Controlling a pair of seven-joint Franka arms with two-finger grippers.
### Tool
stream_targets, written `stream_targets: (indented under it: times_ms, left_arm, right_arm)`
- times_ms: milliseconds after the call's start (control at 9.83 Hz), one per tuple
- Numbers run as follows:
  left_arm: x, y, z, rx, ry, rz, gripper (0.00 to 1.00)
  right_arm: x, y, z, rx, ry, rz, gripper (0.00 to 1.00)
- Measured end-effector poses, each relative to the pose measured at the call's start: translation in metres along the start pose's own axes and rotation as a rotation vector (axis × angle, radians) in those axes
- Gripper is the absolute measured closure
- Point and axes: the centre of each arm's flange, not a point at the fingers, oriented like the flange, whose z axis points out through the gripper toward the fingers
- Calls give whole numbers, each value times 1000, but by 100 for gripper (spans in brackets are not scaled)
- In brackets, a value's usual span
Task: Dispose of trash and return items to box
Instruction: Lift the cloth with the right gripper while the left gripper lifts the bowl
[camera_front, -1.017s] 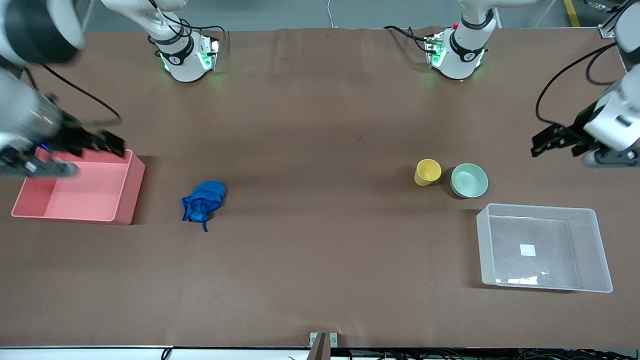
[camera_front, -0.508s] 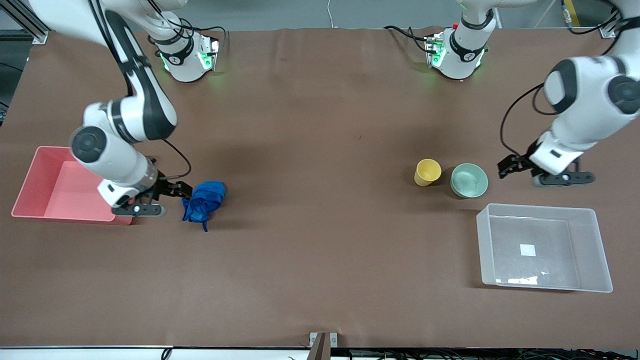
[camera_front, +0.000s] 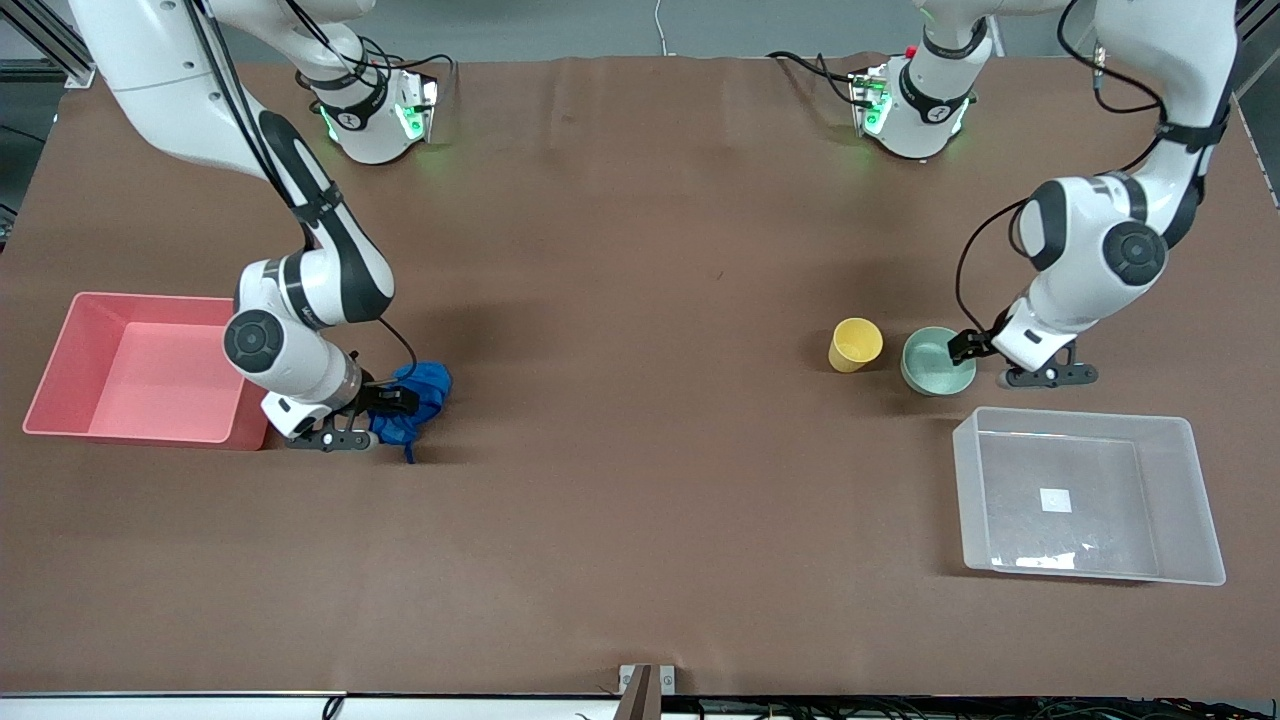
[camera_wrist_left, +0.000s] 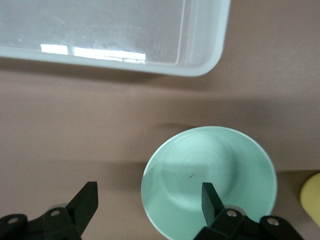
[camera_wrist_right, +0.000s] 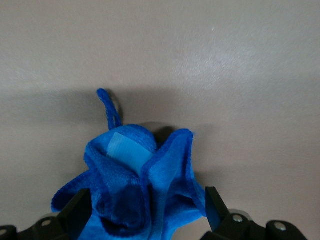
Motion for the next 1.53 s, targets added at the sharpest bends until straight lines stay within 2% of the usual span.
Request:
stream_targets:
  times_ms: [203,305,712,814,915,1017,1220,1322,1525]
  left_arm:
    - [-1,0,27,2,6,0,14]
    - [-2,0,33,3,3,-5,22]
    - [-5,0,35,3,-4,-5,82]
    - [-5,1,27,1,11,-3,94]
    - [-5,2,10,-1,26,-1,95]
    - [-8,3,-10,-2,13,1,96]
    - [-11,4,-66,-6,-5,3,96]
    - [-3,3,-98,-8,23,2,96]
    - [39,-2,-150,-10,124,-11,96]
  right_arm:
    - [-2,-5,8,0,-6,1,5]
    - [-2,-6,8,0,-7,2,10]
    - [-2,-7,8,0,-8,35,75]
    - [0,-7,6,1,-3,39,83]
    - [3,-7,0,-2,-10,50,84]
    - [9,-8,-16,-12,-43,63,84]
    - [28,-2,-97,-43,-117,92,84]
    - [35,12,-153,-49,-121,111,84]
    - [36,80,-241,-64,-87,83,84]
